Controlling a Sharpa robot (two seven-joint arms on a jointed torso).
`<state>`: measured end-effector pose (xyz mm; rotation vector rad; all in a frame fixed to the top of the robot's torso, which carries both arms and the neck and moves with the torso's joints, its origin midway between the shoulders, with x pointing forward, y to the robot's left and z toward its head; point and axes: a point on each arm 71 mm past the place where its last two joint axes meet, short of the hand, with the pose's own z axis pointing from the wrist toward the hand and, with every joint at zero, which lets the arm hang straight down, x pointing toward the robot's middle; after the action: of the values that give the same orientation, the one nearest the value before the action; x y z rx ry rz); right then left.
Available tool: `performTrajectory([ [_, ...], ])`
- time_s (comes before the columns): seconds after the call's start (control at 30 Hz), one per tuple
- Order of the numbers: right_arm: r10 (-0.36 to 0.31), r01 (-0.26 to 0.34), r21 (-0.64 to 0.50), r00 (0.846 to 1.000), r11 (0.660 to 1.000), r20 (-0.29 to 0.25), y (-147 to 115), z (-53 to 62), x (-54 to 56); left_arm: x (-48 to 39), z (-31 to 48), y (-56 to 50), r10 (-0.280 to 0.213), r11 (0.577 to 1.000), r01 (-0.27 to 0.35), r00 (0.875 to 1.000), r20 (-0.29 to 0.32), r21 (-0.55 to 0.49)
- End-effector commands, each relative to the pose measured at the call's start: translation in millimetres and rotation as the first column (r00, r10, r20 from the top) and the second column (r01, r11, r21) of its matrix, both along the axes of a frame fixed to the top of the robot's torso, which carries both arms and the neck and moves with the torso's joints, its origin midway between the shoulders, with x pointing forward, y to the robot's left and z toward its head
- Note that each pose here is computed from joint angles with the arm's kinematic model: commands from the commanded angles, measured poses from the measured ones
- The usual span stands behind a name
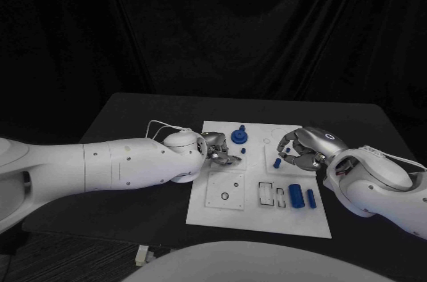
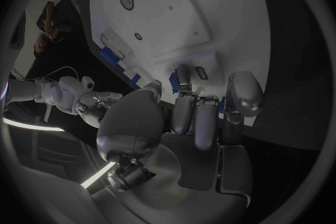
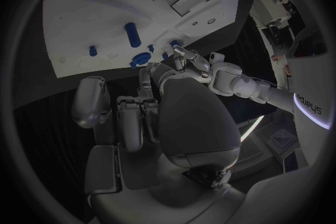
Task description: Assemble the parts on the task board
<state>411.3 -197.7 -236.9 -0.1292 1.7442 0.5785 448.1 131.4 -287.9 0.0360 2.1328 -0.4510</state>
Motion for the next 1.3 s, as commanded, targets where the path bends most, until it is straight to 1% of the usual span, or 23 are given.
performTrajectory([
  [0.03, -0.006, 0.006, -0.002, 1.0, 1.0, 0.005, -0.6, -0.4, -0.2, -2.3, -3.4, -2.3, -0.026, 1.0, 0.026, 0.999, -0.027, 0.005],
  [0.5, -0.004, 0.004, -0.003, 1.0, 1.0, 0.005, 0.0, -0.8, 0.2, -2.2, -4.7, -3.5, -0.032, 0.999, 0.033, 0.999, -0.039, 0.017],
  [1.3, -0.005, 0.005, -0.006, 1.0, 1.0, 0.002, -0.7, -1.4, 0.4, -0.6, -3.3, -5.9, -0.03, 1.0, 0.03, 0.999, -0.018, -0.003],
])
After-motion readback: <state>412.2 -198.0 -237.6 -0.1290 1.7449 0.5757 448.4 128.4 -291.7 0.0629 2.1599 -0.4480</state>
